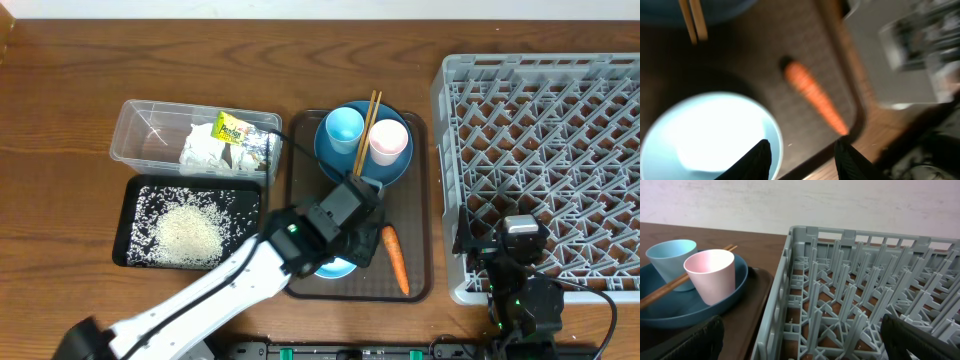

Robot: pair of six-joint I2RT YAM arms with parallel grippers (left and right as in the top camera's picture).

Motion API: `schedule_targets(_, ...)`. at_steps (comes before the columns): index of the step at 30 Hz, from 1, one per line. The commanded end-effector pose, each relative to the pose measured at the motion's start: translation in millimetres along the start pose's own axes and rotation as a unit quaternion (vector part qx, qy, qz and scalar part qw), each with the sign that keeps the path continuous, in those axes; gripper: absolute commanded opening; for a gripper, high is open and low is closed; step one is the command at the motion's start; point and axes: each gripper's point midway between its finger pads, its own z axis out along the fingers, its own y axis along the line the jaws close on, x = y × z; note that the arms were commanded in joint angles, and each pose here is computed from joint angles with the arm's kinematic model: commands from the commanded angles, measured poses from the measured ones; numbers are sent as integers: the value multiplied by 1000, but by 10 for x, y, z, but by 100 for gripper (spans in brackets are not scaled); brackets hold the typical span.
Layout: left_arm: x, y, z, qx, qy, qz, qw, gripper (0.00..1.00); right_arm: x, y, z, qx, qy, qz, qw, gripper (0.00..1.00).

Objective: Sort waste into correct bins and load items into the dishwasher rack
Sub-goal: 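Carry the empty bowl back and set it on the brown tray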

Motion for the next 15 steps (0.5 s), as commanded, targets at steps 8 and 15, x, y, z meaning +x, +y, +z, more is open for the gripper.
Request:
schedule_targets(8, 50, -472, -35, 12, -31, 36, 999, 44, 14, 20, 1, -4, 2, -3, 1000, 99)
schedule_targets(15, 55, -481, 219, -39, -62, -53, 996, 35, 14, 20, 1, -4, 2, -3, 1000, 99)
